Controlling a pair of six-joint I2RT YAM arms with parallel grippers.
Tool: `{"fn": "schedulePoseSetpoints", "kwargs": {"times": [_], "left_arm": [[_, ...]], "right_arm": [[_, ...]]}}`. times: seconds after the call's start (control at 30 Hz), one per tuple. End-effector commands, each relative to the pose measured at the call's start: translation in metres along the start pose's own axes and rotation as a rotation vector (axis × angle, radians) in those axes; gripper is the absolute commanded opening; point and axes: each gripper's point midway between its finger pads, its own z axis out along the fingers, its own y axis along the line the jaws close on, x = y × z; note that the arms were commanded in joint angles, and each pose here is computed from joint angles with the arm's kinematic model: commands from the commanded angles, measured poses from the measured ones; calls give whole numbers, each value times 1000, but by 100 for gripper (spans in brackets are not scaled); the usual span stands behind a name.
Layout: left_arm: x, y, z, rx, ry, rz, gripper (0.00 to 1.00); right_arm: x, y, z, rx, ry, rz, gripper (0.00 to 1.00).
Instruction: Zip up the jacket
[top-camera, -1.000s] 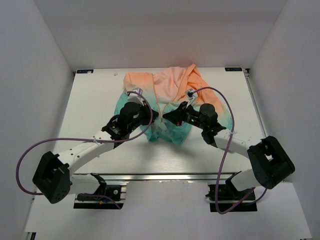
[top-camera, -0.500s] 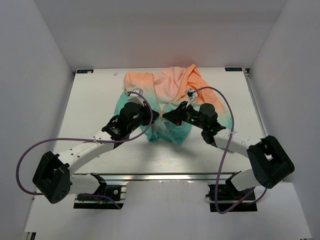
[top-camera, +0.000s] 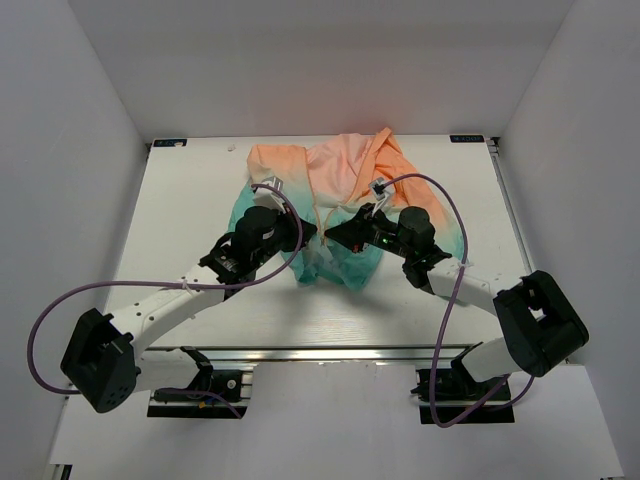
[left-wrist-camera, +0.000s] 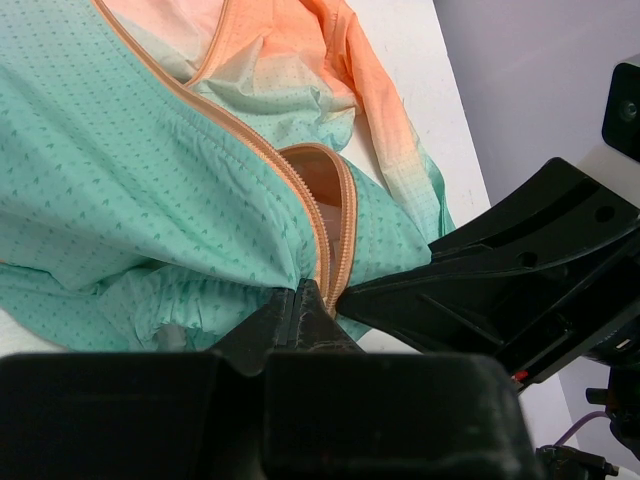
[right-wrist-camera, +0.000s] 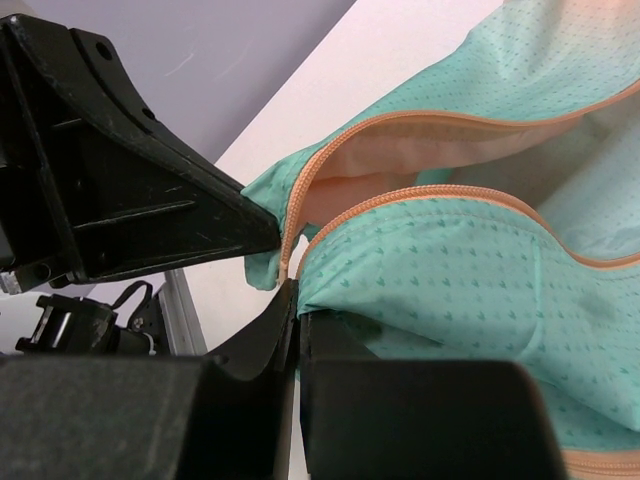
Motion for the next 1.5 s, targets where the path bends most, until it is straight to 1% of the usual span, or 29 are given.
{"fn": "schedulePoseSetpoints", "kwargs": {"times": [0.0,0.27,0.47,0.9,1.47], "left_arm": [[-11,-9,-6,28,-36,0,0],[-9,-6,-6,18,-33,-1,0],[-9,-8,-8,24,-34,0,0],[-13,-13,-12,50,-43,-2,0],[-10,-14,-8,56,-26,-8,0]], "right_arm": [[-21,16,0,-64,-52,-57,0],[-29,23,-1,-90,-81,-56,0],[-34,17,-2,-71,-104,-34,0],[-34,17,-2,-87,-90,-35,0],[-34,23,-3,-111,-85,-35,0]]}}
